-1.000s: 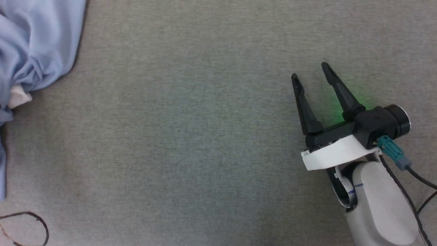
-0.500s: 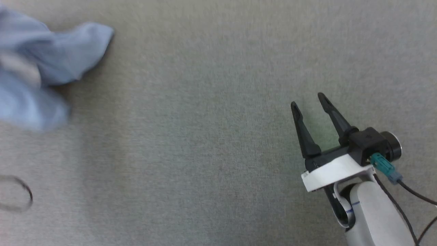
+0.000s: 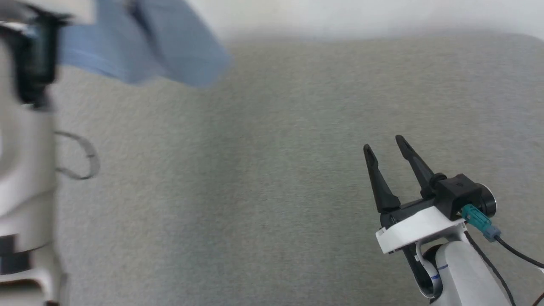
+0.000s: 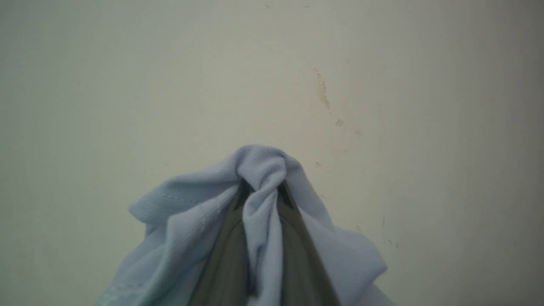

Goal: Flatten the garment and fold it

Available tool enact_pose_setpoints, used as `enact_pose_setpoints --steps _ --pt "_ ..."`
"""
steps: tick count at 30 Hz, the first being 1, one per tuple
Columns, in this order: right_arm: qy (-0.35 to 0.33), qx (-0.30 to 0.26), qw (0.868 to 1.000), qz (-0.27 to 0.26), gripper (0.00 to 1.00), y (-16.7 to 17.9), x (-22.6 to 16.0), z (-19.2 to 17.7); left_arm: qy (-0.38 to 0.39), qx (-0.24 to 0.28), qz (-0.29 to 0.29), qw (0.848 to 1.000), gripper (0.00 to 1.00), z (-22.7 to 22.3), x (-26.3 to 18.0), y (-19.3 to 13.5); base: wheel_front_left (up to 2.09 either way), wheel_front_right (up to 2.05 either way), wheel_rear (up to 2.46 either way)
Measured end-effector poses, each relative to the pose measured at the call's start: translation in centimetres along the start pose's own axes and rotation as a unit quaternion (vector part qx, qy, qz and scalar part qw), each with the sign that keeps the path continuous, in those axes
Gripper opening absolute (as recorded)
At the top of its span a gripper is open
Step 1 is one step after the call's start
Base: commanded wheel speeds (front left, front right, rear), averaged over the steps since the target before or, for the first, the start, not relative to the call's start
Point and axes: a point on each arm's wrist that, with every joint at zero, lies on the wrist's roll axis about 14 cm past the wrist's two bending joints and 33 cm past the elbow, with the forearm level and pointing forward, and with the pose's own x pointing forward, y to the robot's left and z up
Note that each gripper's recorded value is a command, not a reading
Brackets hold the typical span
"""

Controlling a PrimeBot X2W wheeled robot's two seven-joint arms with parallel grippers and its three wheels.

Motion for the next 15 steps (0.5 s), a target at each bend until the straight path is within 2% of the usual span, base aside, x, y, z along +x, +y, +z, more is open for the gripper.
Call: enact_pose_setpoints --steps 4,9,12,15 --pt "-0.009 -0.008 1.000 -0.024 1.00 -1.5 -1.3 1.0 -0.011 -0.062 -0.059 0.996 0.00 0.2 1.1 -6.2 0.00 0.00 0.00" --pt "-0.010 -0.014 0.998 -0.057 1.00 -3.4 -3.0 1.5 0.004 -0.143 -0.117 0.983 0.00 -1.2 1.3 -13.4 0.00 0.00 0.00" --pt "-0.011 -0.017 0.997 -0.076 1.00 -4.5 -4.0 1.8 0.047 -0.176 -0.149 0.972 0.00 -4.2 0.2 -17.4 0.00 0.00 0.00" --pt "-0.012 -0.021 0.995 -0.092 1.00 -5.4 -4.8 2.0 0.132 -0.193 -0.175 0.956 0.00 -9.3 -2.3 -21.0 0.00 0.00 0.00"
